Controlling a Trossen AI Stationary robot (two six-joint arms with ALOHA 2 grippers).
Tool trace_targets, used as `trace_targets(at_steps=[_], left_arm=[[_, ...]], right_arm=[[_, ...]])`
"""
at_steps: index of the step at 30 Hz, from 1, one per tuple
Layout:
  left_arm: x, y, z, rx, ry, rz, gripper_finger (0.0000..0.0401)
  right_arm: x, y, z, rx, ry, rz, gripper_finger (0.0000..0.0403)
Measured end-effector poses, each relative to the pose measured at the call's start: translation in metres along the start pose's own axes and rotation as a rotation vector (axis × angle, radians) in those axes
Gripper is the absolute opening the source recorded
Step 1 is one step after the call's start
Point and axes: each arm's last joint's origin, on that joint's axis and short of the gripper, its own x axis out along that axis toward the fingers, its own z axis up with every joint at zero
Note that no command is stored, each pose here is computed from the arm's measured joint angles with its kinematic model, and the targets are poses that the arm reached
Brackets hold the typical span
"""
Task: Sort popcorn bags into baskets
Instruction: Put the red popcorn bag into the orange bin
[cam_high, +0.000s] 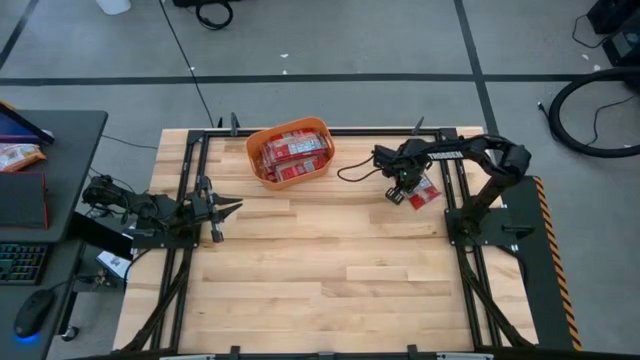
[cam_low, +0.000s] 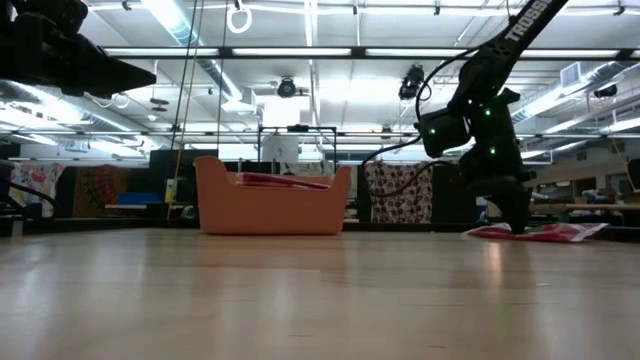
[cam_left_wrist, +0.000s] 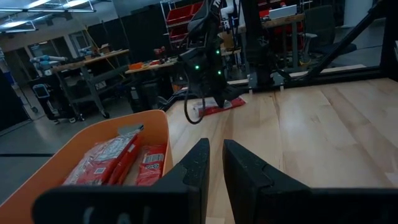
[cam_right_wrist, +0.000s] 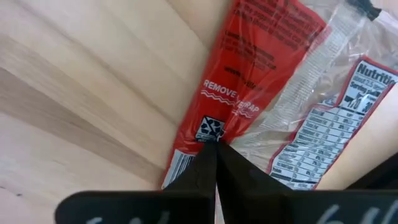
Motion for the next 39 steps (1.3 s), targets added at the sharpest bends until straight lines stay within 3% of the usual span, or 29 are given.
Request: trace_targets(at_steps=[6,19,32,39], left_arm=[[0.000,0.000,0.000,0.000,0.000,0.000,0.0050],[0.000,0.000,0.000,-0.002,0.000,0.000,0.0050],[0.000,0.000,0.000,-0.003,0.000,0.000,0.0050],[0.000,0.000,0.000,-0.002,0.000,0.000,0.0050]], right_arm=[[-0.017,0.012,0.002,-0.040,-0.010,-0.022,0.0004],[-0.073,0.047,0.010,-0.095,-0.215,-0.039,0.0006],[-0.028,0.033,-0.005,-0.034,-0.118,-0.055,0.0147],[-0.010,0.024,-0.007,-0.054,-0.149,-0.106,0.0172]])
